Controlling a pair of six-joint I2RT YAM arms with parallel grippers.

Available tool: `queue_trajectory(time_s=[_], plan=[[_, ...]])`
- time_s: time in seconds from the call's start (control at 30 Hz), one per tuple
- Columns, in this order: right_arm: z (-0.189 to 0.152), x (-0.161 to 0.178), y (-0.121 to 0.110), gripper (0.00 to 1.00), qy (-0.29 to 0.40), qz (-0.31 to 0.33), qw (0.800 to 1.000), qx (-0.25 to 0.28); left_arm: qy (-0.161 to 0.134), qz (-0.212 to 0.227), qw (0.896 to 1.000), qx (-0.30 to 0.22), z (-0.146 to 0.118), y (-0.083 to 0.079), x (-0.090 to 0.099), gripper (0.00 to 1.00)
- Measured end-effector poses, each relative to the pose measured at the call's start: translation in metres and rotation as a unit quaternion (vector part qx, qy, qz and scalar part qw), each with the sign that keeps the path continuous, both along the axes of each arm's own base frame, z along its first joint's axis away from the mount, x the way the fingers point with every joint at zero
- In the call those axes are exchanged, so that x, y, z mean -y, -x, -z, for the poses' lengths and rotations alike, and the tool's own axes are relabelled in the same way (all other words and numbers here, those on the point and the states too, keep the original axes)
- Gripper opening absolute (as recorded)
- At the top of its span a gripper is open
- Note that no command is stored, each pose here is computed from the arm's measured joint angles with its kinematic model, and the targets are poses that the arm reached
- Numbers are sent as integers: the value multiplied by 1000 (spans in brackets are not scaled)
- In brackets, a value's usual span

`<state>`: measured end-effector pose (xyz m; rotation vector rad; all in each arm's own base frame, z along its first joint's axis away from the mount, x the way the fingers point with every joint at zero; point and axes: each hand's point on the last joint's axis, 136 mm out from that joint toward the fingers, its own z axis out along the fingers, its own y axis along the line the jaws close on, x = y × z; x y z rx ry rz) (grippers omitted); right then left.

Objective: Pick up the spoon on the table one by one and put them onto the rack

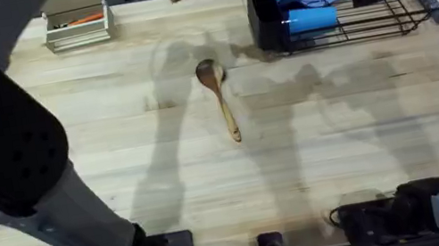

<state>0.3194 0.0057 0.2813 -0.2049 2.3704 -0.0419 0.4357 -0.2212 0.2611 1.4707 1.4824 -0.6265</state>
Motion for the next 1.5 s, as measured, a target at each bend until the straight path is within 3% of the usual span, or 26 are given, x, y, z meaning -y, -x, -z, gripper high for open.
queue_trajectory(time_s=[0.33,0.63,1.03,1.13,1.17,1.23,1.5], plan=[[0,0,0,994,0,0,1000,0,88,-9,996,8,-47,-9,52,43],[0,0,0,994,0,0,1000,0,119,6,993,14,-67,5,97,43],[0,0,0,994,0,0,1000,0,167,-11,985,47,-97,-3,115,44],[0,0,0,994,0,0,1000,0,181,-17,983,33,-94,-10,118,44],[0,0,0,994,0,0,1000,0,194,-26,981,2,-74,-24,125,44],[0,0,0,994,0,0,1000,0,199,-29,979,-11,-65,-30,129,44],[0,0,0,994,0,0,1000,0,209,-31,976,-42,-47,-35,142,44]])
